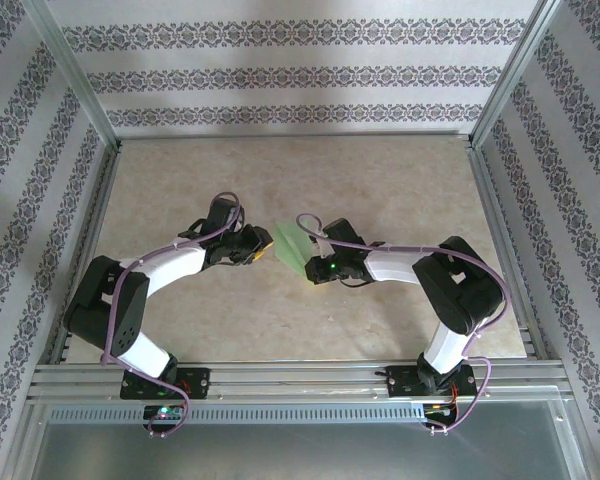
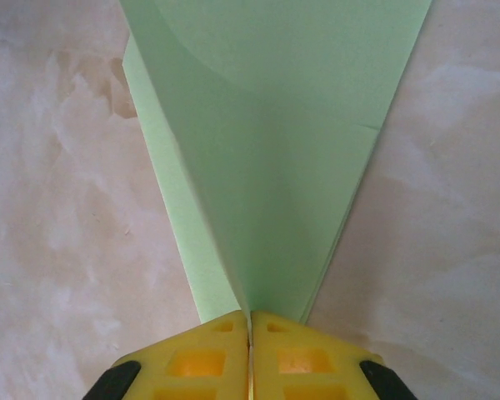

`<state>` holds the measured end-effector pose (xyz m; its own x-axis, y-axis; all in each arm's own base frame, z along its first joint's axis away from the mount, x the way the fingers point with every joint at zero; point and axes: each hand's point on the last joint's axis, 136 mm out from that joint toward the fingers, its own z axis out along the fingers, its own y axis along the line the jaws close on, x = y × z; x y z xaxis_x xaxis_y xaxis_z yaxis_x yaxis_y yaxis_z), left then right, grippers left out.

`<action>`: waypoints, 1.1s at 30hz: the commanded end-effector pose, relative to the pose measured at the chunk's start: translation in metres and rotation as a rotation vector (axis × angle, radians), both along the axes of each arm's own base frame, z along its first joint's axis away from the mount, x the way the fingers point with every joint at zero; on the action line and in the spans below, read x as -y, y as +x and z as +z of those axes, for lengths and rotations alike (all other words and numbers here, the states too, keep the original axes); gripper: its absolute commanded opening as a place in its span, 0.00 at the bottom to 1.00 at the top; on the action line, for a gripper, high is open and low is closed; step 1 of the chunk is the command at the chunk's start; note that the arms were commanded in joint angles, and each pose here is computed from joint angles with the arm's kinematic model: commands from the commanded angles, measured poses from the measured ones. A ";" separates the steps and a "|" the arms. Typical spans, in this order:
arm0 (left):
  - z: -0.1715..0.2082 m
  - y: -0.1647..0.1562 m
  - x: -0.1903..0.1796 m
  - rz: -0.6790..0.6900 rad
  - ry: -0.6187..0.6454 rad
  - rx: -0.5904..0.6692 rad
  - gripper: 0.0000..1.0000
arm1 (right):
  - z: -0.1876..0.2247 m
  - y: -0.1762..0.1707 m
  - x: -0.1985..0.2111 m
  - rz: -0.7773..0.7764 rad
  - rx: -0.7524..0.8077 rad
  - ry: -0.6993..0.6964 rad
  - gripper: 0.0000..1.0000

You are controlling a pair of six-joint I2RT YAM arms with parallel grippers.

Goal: Fold a paper plane with a square sheet of paper (pick it up from the middle)
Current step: Fourth fold the wing at the center of the table.

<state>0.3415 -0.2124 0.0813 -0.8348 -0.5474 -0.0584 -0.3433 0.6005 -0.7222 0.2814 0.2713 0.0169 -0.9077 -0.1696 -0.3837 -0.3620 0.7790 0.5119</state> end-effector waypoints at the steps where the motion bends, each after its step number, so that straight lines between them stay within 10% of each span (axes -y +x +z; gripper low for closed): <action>1: 0.016 0.010 0.030 -0.094 -0.091 0.118 0.31 | -0.009 -0.015 -0.001 0.014 -0.107 0.060 0.09; 33: -0.058 0.007 0.063 -0.209 -0.072 -0.037 0.37 | -0.008 -0.009 0.003 0.000 -0.162 0.123 0.19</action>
<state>0.3546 -0.2736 0.0359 -0.9212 -0.3890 -0.0015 -0.2394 0.5699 -0.7861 0.2765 0.2741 0.0193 -0.9456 -0.1373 -0.2948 -0.3054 0.6866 0.6598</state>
